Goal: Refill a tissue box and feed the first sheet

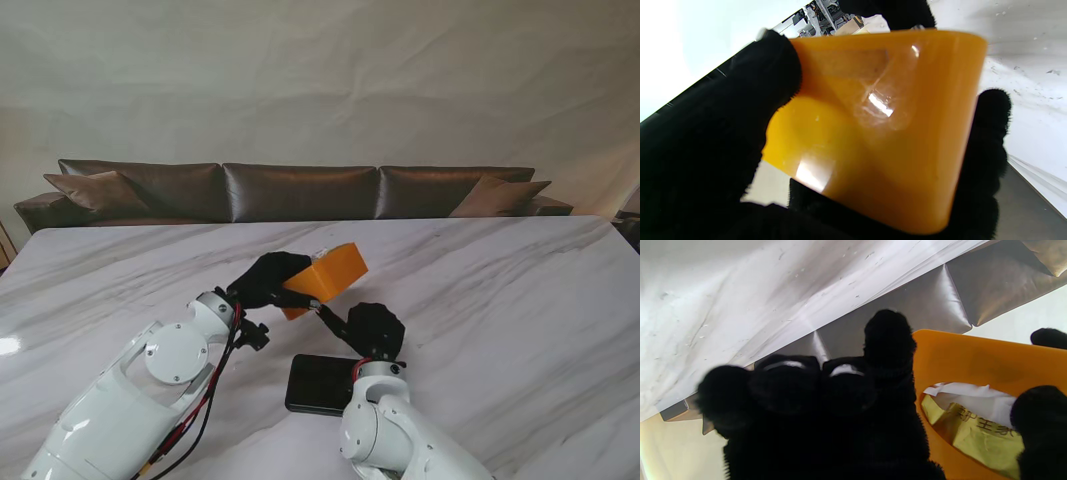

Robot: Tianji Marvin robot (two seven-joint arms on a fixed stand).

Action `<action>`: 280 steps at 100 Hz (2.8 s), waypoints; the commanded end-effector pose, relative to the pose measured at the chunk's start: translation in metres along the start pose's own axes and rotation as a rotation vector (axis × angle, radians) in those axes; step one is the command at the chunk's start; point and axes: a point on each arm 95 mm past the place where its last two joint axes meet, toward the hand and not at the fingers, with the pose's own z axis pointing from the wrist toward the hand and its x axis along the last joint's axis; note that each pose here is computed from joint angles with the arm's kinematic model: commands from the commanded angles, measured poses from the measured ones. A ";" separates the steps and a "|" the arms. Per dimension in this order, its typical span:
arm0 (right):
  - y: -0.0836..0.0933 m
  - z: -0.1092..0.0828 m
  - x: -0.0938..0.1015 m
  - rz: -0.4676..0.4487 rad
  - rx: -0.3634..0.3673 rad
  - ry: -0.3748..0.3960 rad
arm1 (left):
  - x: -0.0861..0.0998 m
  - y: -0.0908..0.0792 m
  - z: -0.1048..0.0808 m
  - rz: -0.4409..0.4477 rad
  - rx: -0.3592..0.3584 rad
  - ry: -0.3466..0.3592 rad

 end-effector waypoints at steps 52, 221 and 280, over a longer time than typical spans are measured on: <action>0.012 0.003 -0.004 -0.026 -0.038 -0.004 | -0.001 0.007 -0.004 -0.011 -0.022 -0.034; -0.007 -0.001 0.015 0.111 0.086 0.095 | -0.010 0.017 0.004 -0.019 -0.039 -0.075; -0.018 -0.009 0.013 0.078 0.093 0.102 | -0.016 0.017 0.010 -0.021 -0.001 -0.080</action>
